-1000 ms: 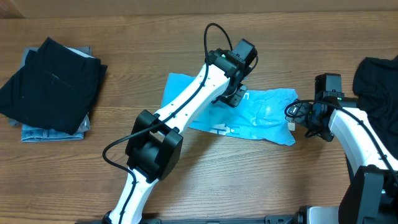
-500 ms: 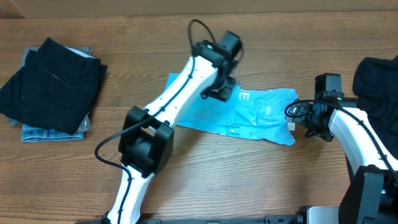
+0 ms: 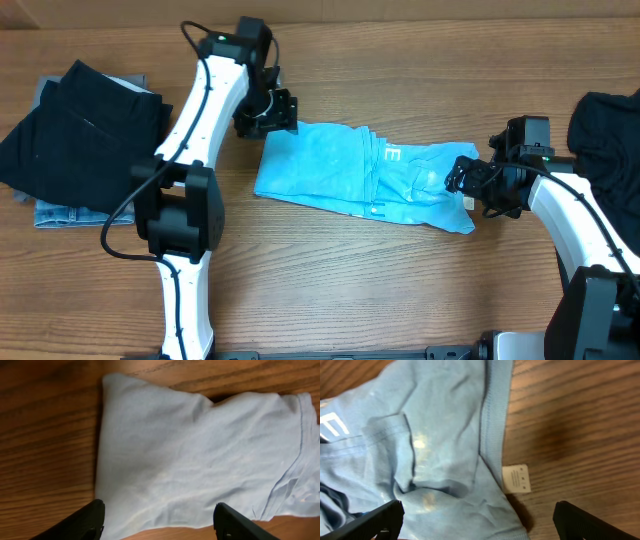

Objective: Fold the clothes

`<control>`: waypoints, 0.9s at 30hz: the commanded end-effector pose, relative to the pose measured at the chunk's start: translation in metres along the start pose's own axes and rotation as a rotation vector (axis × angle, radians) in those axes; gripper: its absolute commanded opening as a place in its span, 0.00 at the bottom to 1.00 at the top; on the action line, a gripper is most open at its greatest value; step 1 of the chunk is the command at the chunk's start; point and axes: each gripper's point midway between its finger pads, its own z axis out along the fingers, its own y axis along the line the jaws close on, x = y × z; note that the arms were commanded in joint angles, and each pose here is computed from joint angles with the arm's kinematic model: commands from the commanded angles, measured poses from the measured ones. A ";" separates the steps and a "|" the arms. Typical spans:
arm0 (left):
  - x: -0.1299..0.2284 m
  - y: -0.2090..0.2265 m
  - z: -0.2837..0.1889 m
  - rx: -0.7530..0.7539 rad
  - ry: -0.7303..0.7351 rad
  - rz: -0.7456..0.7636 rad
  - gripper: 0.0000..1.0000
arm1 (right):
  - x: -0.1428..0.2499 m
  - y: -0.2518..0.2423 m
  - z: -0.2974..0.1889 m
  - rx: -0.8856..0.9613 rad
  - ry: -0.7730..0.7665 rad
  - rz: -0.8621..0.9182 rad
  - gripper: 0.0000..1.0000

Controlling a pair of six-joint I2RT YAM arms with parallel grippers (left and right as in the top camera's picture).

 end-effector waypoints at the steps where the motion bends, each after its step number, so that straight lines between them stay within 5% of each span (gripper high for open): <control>1: 0.001 -0.009 -0.009 0.041 -0.007 0.095 0.73 | 0.001 0.004 0.005 -0.029 0.015 -0.022 0.98; 12: 0.015 0.009 0.020 -0.014 0.053 0.074 0.73 | 0.024 -0.004 0.052 -0.018 0.174 -0.028 0.70; 22: 0.014 0.019 0.021 -0.068 0.050 0.078 0.75 | 0.009 -0.003 0.004 0.047 0.126 0.037 0.83; 27: 0.013 0.024 0.020 -0.093 0.045 0.078 0.75 | 0.032 -0.011 -0.010 0.104 0.206 0.121 0.83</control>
